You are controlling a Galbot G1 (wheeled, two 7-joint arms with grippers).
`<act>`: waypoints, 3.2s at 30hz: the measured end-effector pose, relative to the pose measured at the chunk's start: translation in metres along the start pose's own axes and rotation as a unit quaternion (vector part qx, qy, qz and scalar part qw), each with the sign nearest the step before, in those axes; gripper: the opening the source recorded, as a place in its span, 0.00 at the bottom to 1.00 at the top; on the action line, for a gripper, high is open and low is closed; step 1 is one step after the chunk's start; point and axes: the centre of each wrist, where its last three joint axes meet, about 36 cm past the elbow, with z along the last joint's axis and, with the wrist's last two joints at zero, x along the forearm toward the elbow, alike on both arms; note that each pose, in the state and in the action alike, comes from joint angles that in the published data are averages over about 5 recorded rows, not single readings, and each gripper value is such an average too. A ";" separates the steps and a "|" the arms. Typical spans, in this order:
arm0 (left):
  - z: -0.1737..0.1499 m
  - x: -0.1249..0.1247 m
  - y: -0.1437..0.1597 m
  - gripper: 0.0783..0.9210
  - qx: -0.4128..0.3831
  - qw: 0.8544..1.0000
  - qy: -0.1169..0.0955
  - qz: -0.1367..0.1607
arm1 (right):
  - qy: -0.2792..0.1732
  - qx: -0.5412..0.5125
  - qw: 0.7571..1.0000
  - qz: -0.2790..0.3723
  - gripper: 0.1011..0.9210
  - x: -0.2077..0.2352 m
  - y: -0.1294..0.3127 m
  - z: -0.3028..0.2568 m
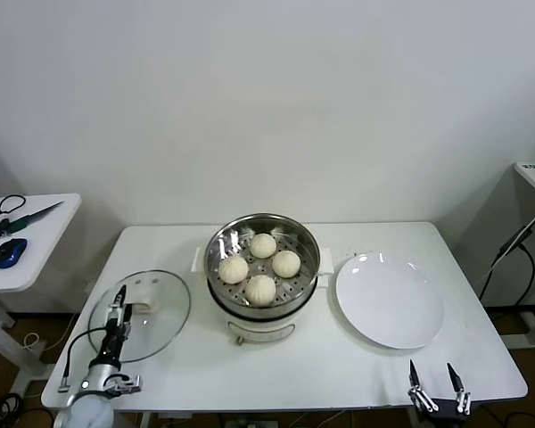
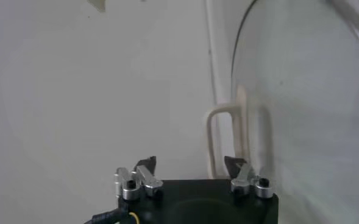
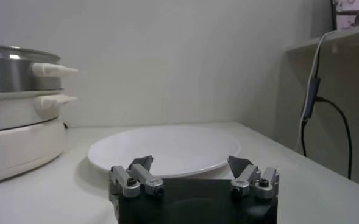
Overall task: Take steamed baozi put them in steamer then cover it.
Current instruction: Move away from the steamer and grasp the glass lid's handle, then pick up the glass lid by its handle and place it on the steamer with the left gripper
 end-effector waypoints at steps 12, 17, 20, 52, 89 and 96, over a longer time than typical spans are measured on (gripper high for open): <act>-0.007 -0.001 -0.007 0.34 0.000 1.000 -0.001 0.004 | 0.000 0.003 1.000 -0.007 0.88 -0.002 0.004 0.001; -0.007 -0.003 -0.007 0.17 -0.001 1.000 0.000 0.006 | 0.002 0.004 1.000 -0.011 0.88 -0.002 0.008 0.003; -0.007 -0.005 -0.007 0.09 0.000 1.000 0.001 0.007 | 0.001 0.004 1.000 -0.013 0.88 -0.002 0.009 0.003; -0.023 -0.021 0.158 0.07 0.099 0.994 0.010 -0.048 | -0.011 0.011 1.000 -0.008 0.88 -0.004 0.016 0.006; -0.269 0.005 0.294 0.07 0.139 0.989 -0.050 0.005 | -0.030 0.032 0.999 -0.013 0.88 -0.017 0.009 -0.016; -0.304 0.008 0.296 0.07 0.141 0.989 -0.054 -0.001 | -0.033 0.028 0.999 -0.012 0.88 -0.016 0.009 -0.016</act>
